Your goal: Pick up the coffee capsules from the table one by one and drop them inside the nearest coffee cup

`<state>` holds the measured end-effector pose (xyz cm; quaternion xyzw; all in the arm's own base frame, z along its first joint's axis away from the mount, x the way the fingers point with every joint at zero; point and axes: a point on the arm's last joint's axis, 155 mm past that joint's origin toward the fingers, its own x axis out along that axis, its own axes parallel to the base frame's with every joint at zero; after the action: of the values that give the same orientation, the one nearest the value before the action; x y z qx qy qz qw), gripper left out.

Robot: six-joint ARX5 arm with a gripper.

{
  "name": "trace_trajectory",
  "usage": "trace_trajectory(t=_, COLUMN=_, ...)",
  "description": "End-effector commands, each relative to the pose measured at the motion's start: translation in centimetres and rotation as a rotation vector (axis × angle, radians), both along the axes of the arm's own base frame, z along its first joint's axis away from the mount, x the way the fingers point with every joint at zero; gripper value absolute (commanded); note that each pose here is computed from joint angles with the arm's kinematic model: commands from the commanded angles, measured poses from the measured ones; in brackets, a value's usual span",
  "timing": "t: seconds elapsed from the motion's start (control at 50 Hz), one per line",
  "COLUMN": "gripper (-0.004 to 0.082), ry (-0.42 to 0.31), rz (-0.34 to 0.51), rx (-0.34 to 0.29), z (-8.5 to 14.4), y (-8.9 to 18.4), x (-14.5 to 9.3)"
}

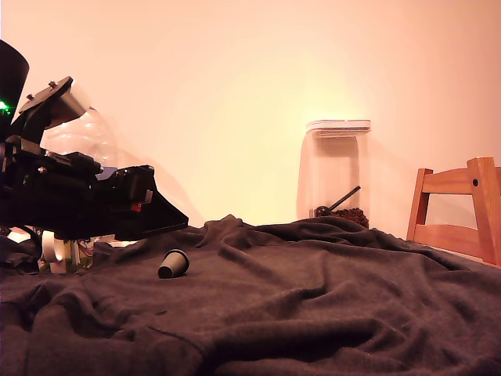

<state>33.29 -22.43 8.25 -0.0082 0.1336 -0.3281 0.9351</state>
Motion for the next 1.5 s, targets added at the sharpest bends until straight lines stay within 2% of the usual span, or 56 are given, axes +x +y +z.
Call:
trace_trajectory(t=0.0, gripper=0.0591, ry=0.016, rz=-0.003, rx=0.014, z=-0.4, y=0.0, x=-0.3)
trace_trajectory(t=0.26, gripper=0.0591, ry=0.02, rz=0.019, rx=0.024, z=-0.6, y=0.4, x=-0.1)
trace_trajectory(t=0.78, gripper=0.0591, ry=0.003, rz=0.28, rx=0.084, z=-1.0, y=4.7, x=2.3)
trace_trajectory(t=1.16, gripper=0.0591, ry=0.012, rz=0.314, rx=0.102, z=-1.3, y=5.2, x=2.8)
trace_trajectory(t=1.48, gripper=0.0591, ry=0.019, rz=0.318, rx=0.102, z=-1.8, y=4.2, x=4.6)
